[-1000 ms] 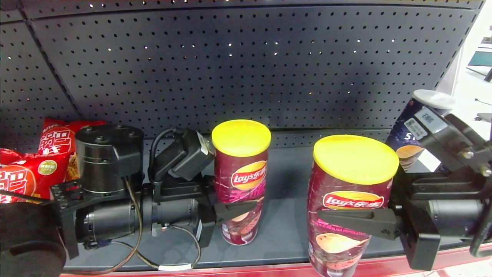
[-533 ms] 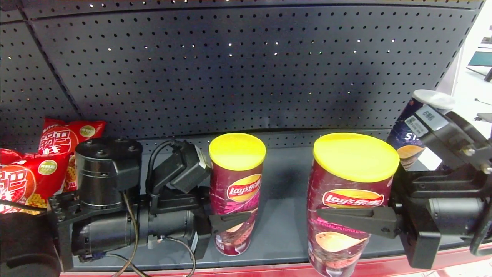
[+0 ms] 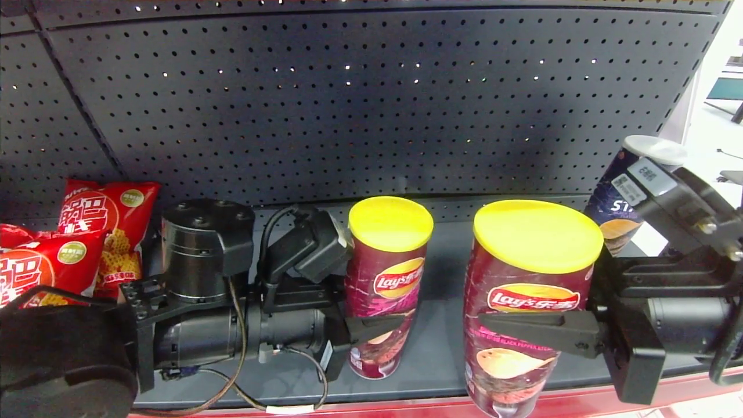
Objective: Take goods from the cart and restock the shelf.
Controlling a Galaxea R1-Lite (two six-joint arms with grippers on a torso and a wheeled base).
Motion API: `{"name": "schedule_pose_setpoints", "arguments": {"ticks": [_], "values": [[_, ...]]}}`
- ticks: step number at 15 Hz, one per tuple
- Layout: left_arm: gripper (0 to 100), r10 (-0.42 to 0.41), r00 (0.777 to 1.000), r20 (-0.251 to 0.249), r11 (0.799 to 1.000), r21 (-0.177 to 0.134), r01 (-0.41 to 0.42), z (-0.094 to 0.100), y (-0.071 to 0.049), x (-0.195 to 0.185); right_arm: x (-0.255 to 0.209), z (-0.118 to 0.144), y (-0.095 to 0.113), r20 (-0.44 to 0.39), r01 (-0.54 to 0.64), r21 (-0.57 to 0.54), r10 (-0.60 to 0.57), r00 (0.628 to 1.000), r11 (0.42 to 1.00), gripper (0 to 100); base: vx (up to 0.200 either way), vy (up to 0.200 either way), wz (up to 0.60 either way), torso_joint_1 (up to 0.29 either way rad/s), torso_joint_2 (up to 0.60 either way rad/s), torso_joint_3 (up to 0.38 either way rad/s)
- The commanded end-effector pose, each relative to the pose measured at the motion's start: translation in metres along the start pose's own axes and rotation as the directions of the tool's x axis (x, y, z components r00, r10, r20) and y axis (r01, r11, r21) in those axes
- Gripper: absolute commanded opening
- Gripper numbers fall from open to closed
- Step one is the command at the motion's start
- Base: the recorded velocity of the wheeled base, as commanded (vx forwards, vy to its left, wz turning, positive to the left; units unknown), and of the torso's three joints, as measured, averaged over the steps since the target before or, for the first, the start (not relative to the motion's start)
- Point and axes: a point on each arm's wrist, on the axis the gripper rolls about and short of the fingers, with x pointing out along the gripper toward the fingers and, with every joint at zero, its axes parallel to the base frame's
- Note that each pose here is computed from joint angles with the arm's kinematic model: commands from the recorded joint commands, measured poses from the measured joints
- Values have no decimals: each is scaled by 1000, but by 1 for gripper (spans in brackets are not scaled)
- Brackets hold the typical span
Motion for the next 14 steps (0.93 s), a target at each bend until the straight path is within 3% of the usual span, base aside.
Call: {"name": "schedule_pose_setpoints", "arguments": {"ticks": [1,5,9,10,14], "values": [[0,-10,1000,-14,1000,-5,9,-3,-2,3,0,0,0,1,1,-1,-1,1000,1000,0,0,0,0,0,0,0],[0,-12,999,-49,1000,-23,10,-15,-5,0,-1,0,0,1,1,-1,-1,1000,1000,0,0,0,0,0,0,0],[0,8,998,-61,999,-35,-10,-19,0,-4,-1,-1,0,0,1,0,-1,1000,1000,0,0,0,0,0,0,0],[100,17,997,-69,999,-41,-20,-22,2,-6,-1,-1,0,0,1,0,-1,1000,1000,0,0,0,0,0,0,0],[100,36,997,-71,998,-46,-39,-24,5,-12,-1,-1,0,0,1,0,-1,1000,1000,0,0,0,0,0,0,0]]}}
